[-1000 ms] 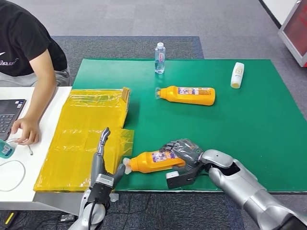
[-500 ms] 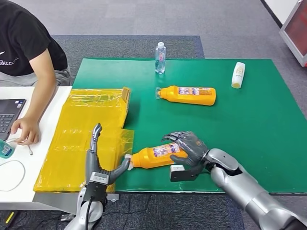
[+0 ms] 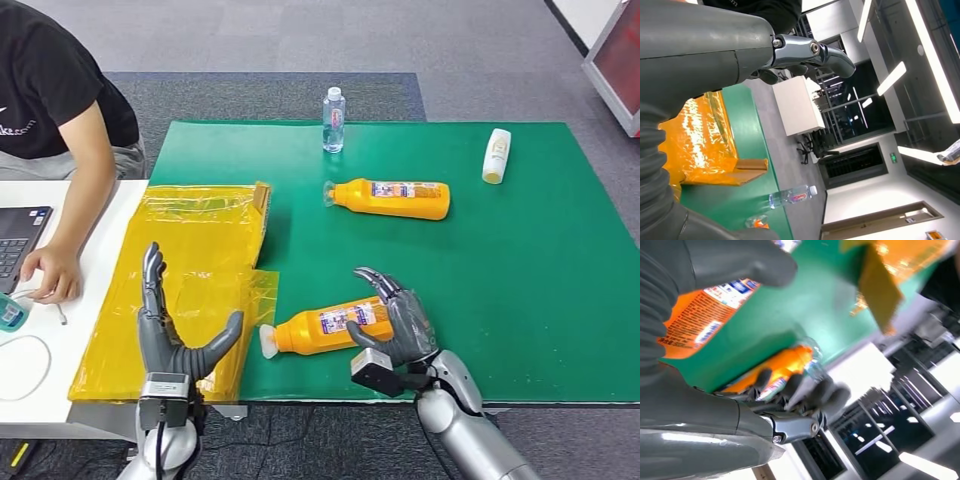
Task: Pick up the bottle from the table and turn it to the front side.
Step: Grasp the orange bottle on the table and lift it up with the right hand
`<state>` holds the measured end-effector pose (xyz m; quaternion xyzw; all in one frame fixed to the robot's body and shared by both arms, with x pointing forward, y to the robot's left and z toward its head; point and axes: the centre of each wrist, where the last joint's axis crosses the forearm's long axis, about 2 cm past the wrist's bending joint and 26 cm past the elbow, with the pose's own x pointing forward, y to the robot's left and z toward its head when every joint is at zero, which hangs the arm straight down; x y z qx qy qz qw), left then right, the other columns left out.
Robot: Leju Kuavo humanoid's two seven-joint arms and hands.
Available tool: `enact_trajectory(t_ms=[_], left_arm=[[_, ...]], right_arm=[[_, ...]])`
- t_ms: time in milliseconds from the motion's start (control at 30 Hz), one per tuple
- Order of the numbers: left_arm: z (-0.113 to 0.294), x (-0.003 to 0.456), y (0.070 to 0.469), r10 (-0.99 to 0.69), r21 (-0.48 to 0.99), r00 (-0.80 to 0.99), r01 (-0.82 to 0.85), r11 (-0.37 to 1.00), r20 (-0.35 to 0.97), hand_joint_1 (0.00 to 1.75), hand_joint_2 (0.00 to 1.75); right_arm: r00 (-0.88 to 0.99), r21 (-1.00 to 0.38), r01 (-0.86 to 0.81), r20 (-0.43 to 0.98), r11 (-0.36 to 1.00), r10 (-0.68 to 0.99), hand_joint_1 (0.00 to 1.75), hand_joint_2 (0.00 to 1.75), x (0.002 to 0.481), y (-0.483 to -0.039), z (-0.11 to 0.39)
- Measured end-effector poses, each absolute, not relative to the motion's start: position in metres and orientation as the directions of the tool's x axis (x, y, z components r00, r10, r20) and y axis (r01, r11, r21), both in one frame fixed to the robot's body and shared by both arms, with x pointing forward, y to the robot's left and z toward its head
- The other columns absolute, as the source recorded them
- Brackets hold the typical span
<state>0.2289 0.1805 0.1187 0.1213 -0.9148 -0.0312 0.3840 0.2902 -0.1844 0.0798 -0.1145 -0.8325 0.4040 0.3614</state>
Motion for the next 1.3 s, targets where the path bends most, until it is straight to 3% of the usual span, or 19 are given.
enact_trajectory(t_ms=[133, 400, 767, 800, 900, 933, 1100, 1300], left_arm=[[0.117, 0.227, 0.182, -0.245, 0.156, -0.672, -0.191, 0.969, 0.699, 0.00, 1.75], [0.113, 0.222, 0.183, -0.242, 0.170, -0.666, -0.173, 0.970, 0.706, 0.00, 1.75], [0.111, 0.220, 0.180, -0.236, 0.190, -0.671, -0.143, 0.971, 0.703, 0.00, 1.75], [0.111, 0.219, 0.180, -0.235, 0.191, -0.672, -0.141, 0.971, 0.703, 0.00, 1.75], [0.110, 0.218, 0.179, -0.233, 0.195, -0.673, -0.133, 0.972, 0.702, 0.00, 1.75], [0.110, 0.218, 0.179, -0.233, 0.196, -0.674, -0.132, 0.972, 0.701, 0.00, 1.75], [0.109, 0.217, 0.179, -0.243, 0.202, -0.675, -0.141, 0.969, 0.697, 0.00, 1.75], [0.108, 0.216, 0.183, -0.262, 0.211, -0.673, -0.159, 0.964, 0.691, 0.00, 1.75]], right_arm=[[-0.679, -0.824, -0.168, 0.495, 0.542, 0.542, 0.00, 0.00, 0.291, -0.185, 0.077], [-0.593, -0.931, -0.258, 0.362, 0.257, 0.719, 0.00, 0.00, 0.319, -0.191, 0.083], [-0.679, -0.945, -0.325, 0.218, -0.021, 0.701, 0.00, 0.00, 0.358, -0.188, 0.102], [-0.687, -0.938, -0.343, 0.212, -0.053, 0.695, 0.44, 0.00, 0.363, -0.188, 0.105], [-0.707, -0.896, -0.413, 0.203, -0.162, 0.677, 1.75, 1.31, 0.377, -0.185, 0.117], [-0.712, -0.880, -0.433, 0.201, -0.194, 0.673, 1.75, 1.75, 0.381, -0.183, 0.122], [-0.734, -0.850, -0.442, 0.160, -0.286, 0.660, 1.75, 1.75, 0.399, -0.172, 0.144], [-0.745, -0.886, -0.379, 0.119, -0.269, 0.657, 1.75, 1.75, 0.406, -0.163, 0.157]])
